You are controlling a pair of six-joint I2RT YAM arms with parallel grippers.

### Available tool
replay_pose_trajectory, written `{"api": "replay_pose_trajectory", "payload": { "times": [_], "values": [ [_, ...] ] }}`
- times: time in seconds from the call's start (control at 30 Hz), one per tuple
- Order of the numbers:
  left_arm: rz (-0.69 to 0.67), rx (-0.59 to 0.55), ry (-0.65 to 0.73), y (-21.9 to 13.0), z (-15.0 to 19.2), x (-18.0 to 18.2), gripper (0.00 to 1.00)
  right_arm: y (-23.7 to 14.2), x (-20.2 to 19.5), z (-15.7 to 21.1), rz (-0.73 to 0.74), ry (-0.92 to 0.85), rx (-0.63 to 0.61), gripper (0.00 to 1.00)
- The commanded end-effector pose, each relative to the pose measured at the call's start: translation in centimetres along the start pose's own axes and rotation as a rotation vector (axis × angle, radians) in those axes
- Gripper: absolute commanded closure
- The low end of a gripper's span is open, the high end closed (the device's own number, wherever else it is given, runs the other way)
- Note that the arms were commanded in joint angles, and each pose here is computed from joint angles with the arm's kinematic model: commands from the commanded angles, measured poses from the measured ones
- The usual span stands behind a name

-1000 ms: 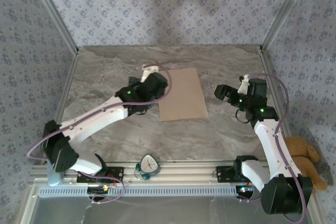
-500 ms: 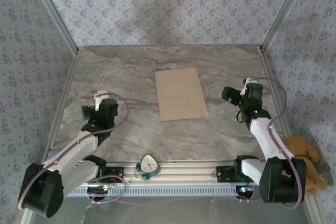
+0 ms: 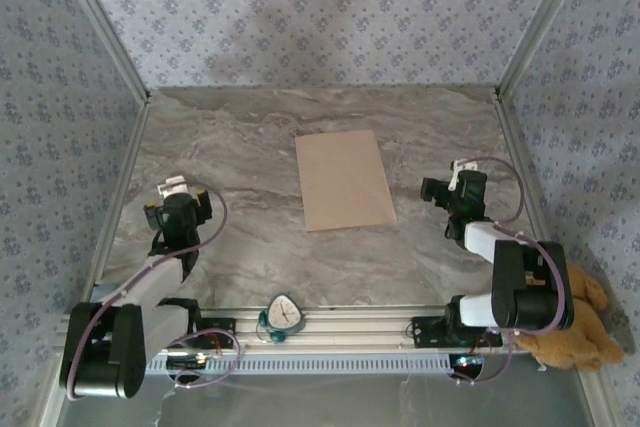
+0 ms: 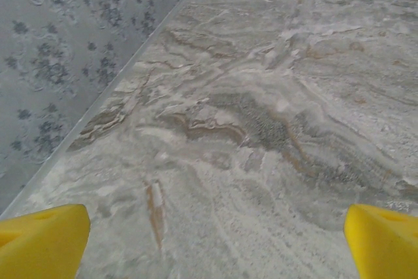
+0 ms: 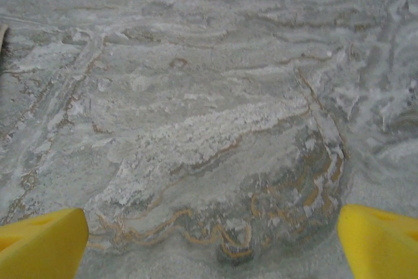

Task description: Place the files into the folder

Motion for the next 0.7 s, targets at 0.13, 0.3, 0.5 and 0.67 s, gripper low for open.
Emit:
{"api": "replay_pose_trajectory", "payload": {
  "times": [0.13, 0.3, 0.5, 0.67],
  "values": [
    [0.131, -0.107, 0.001, 1.8, -2.2, -2.2, 0.00, -0.1, 0.2, -1.6, -0.019, -0.066, -0.198, 0.00],
    [0.180, -0.126, 0.015, 3.0, -2.7, -3.3, 0.00, 0.7, 0.2, -0.4, -0.036, -0.065, -0.206, 0.00],
    [0.222, -0.132, 0.047, 4.3, -2.5, -4.4, 0.00, 1.5, 0.2, -0.1, -0.028, -0.062, -0.177, 0.00],
    [0.233, -0.115, 0.033, 5.2, -1.7, -4.3, 0.00, 1.8, 0.3, -0.3, -0.021, -0.071, -0.163, 0.00]
  ]
}}
Point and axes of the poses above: each hand's point on the last joint's axis, 136 mm out from that joint toward the fingers, its own y axis out along the fingers, its own x axis along the line the jaws close on, z = x × y, the point moved 8 cm from there along -y, back along the fingers, and after that the axes turned 3 degrees about -y, right-handed, at the moved point
